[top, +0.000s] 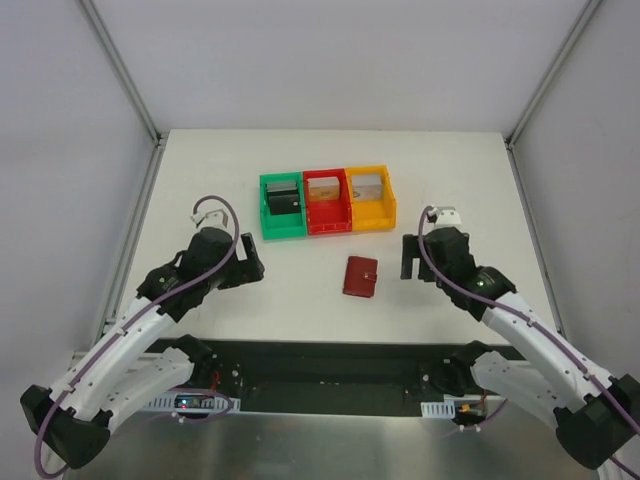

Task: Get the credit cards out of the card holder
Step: Pick up the card holder from the center of the board.

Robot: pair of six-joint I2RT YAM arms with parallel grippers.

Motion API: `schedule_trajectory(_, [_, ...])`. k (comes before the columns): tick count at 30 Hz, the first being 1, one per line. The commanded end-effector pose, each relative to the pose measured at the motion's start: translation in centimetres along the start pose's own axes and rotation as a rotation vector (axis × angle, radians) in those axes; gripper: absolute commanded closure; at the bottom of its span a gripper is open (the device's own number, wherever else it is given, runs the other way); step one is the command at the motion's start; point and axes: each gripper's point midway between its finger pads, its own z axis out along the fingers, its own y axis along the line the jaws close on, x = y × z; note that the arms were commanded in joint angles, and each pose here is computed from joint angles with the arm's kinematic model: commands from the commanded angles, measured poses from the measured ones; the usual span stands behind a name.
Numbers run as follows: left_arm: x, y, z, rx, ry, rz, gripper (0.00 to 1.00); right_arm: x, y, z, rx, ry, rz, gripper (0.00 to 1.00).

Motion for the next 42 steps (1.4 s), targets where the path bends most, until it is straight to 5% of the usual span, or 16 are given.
schedule_trajectory(1, [1.7,-3.0,0.0,0.172,0.057,0.101,0.07,1.2,0.2,0.5,0.032,0.063,-0.007,0.02])
schedule_trajectory(16, [5.9,-7.0,0.6,0.433,0.125,0.017,0.13,5.8,6.7,4.1,-0.137,0.211,0.088,0.18])
schedule_trajectory(42, [6.7,-6.5,1.8,0.448,0.092,-0.056,0.16,7.5,11.3,6.6,-0.253,0.321,0.181,0.43])
